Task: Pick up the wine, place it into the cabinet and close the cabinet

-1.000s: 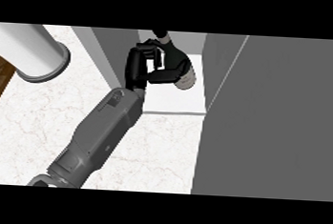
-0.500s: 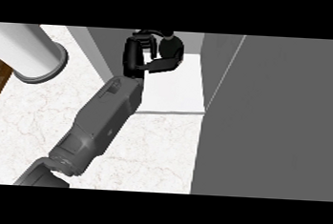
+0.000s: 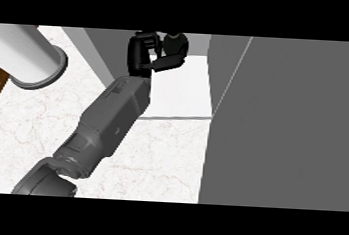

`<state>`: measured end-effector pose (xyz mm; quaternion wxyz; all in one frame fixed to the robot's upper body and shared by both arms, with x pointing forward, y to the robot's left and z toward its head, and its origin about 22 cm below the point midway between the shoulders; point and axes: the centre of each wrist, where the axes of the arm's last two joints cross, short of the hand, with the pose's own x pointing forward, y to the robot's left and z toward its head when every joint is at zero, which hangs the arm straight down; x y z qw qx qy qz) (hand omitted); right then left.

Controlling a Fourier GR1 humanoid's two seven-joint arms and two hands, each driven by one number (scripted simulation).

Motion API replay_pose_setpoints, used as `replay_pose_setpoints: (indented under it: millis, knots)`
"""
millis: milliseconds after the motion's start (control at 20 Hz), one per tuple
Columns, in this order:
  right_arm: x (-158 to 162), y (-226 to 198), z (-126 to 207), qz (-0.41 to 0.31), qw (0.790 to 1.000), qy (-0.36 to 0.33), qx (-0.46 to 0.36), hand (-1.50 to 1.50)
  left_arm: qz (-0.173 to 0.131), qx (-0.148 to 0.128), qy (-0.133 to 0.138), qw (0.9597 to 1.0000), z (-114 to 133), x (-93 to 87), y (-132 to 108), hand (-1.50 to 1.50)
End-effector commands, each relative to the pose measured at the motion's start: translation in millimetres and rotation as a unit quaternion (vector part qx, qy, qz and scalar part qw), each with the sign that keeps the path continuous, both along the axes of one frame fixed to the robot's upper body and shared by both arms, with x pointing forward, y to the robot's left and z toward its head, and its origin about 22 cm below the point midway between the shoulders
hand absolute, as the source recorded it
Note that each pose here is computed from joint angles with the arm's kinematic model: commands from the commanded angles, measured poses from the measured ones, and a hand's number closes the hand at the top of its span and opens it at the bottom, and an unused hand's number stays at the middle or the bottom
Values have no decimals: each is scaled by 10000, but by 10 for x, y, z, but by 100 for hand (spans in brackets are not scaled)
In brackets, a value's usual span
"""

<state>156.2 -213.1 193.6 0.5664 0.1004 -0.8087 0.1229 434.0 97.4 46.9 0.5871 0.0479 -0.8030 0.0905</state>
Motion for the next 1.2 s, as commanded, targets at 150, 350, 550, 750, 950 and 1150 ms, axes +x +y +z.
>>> replay_pose_setpoints:
  millis: [150, 350, 550, 750, 950, 1150]
  knots:
    - [-92, -36, 41, 217, 9996, -83, 159, -150, -11, -426, 113, 9990, -97, 17, 220, 150]
    - [-111, 31, 20, 102, 9997, -104, 172, -150, 142, -230, 71, 9996, -166, -16, 181, 150]
    - [13, 12, 24, 105, 9997, -158, 142, -150, 171, -190, 132, 9996, -122, 25, 278, 150]
    - [-80, -7, 48, 158, 9998, -64, 142, -150, 223, -32, 279, 9994, -56, 50, 216, -150]
    - [-49, -43, 55, 116, 9997, -147, 132, -150, 249, 298, 375, 9985, -214, -21, 229, -150]
    - [-23, 31, 79, 93, 9997, -105, 181, -150, 449, 384, 362, 9976, -341, -82, 263, -150]
